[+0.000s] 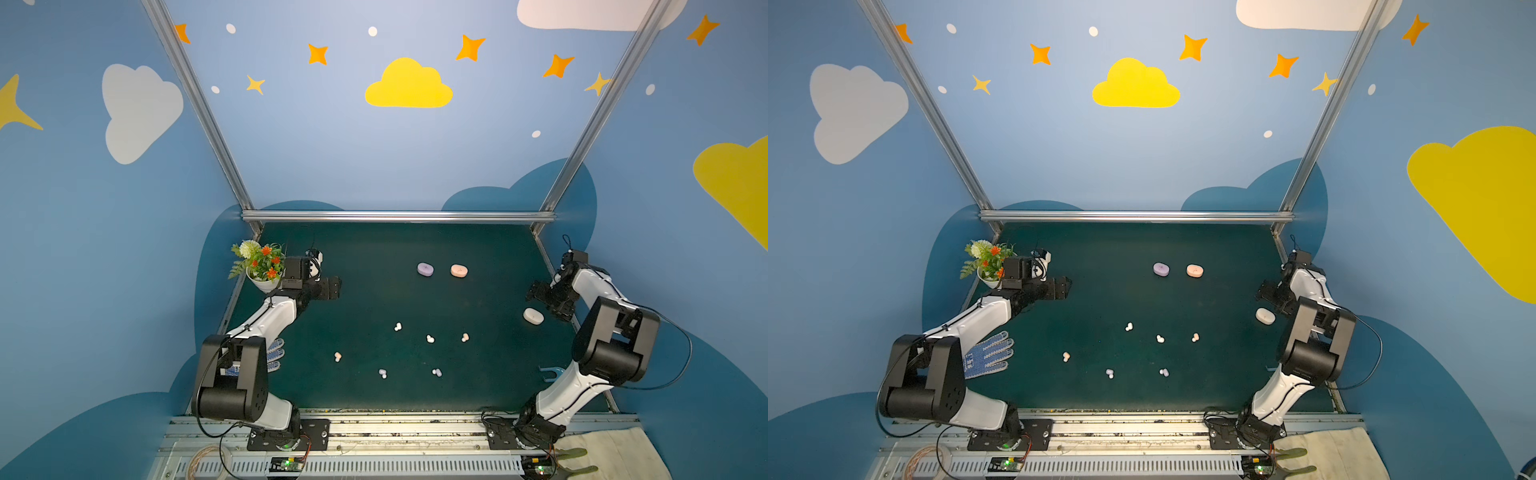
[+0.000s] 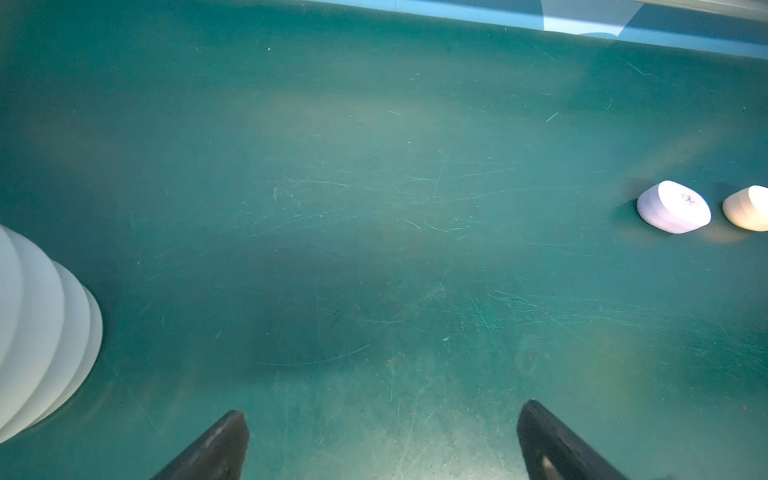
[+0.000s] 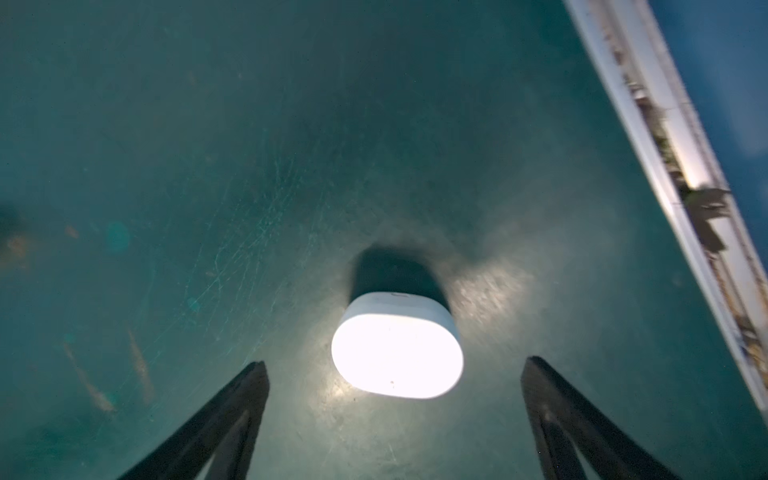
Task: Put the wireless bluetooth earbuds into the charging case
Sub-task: 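Close the right gripper on the white case and lift it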
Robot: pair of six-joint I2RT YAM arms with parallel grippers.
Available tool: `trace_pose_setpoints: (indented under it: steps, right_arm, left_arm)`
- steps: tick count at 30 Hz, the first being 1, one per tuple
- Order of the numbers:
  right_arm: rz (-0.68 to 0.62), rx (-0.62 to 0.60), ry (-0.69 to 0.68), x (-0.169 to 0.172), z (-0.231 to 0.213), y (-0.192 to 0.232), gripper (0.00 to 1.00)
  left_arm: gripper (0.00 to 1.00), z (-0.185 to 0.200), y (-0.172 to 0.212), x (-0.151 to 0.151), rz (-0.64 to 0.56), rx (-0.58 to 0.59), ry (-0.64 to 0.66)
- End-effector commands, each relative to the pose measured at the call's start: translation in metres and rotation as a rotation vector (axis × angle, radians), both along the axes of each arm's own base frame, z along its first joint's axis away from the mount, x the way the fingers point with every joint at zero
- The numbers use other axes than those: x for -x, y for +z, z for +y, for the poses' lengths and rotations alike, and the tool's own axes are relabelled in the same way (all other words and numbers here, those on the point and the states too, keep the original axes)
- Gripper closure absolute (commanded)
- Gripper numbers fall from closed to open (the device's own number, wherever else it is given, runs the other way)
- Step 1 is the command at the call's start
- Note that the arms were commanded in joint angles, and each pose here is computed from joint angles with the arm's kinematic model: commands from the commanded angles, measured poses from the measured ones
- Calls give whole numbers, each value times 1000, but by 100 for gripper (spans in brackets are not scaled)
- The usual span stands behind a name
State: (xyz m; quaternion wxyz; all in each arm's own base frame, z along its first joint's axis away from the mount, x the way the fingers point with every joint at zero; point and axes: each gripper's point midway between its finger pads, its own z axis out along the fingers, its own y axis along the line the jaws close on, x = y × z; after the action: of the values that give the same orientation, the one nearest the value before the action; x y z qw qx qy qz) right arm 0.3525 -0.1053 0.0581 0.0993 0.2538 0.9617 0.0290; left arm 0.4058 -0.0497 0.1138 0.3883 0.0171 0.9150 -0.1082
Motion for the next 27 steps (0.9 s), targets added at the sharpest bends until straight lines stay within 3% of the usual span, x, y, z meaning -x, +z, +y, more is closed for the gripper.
trace_pose_setpoints:
  steps: [1, 9, 27]
  right_arm:
    - [20, -30, 72, 1, 8, -5, 8]
    - [70, -47, 104, 3, 13, -18, 21]
    - [145, -41, 7, 15, 10, -36, 24]
  left_arm:
    - [0, -3, 9, -6, -14, 0, -12]
    - [0, -5, 8, -6, -9, 1, -16]
    - [0, -4, 7, -5, -5, -8, -15]
